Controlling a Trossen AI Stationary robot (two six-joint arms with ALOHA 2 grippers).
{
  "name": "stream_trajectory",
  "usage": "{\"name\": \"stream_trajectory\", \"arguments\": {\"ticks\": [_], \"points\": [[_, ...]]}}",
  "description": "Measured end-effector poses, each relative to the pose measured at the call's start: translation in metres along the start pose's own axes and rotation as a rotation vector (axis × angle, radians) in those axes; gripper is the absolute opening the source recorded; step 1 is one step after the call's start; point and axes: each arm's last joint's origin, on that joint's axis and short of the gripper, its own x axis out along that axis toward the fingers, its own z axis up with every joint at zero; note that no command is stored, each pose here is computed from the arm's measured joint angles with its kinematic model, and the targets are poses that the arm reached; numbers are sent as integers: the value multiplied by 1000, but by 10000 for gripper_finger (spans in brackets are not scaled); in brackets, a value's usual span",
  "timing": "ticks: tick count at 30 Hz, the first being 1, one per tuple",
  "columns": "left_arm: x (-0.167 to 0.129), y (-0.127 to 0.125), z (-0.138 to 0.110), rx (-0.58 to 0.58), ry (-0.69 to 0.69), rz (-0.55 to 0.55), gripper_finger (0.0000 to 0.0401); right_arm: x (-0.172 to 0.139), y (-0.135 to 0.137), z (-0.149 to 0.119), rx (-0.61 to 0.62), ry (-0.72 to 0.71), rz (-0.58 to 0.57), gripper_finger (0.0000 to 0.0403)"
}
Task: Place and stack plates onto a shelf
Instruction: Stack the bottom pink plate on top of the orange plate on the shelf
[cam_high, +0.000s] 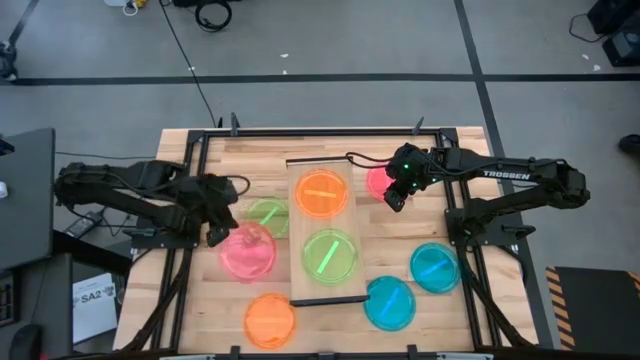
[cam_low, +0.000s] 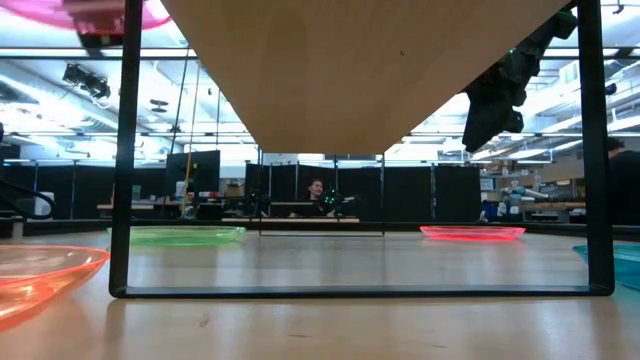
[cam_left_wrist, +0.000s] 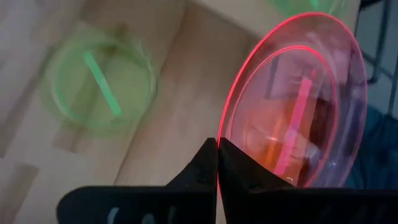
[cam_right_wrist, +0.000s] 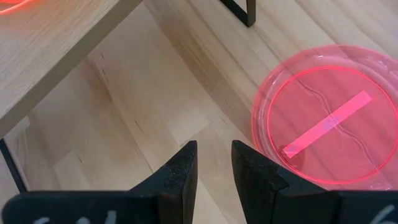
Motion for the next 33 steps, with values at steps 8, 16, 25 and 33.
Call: {"name": "stream_trajectory", "arguments": {"ticks": [8, 16, 25, 33], "points": [[-25, -3, 15, -30, -122, -5, 5, 0, 0, 0, 0, 0, 0, 105], [-30, 3, 25, -79, -196, 5, 5, 0, 0, 0, 0, 0, 0, 105], [-19, 12, 55, -154, -318, 18, 5, 0, 0, 0, 4, 0, 0, 105], [14, 29, 91, -228, -314, 37, 5, 0, 0, 0, 16, -1, 0, 105]]}}
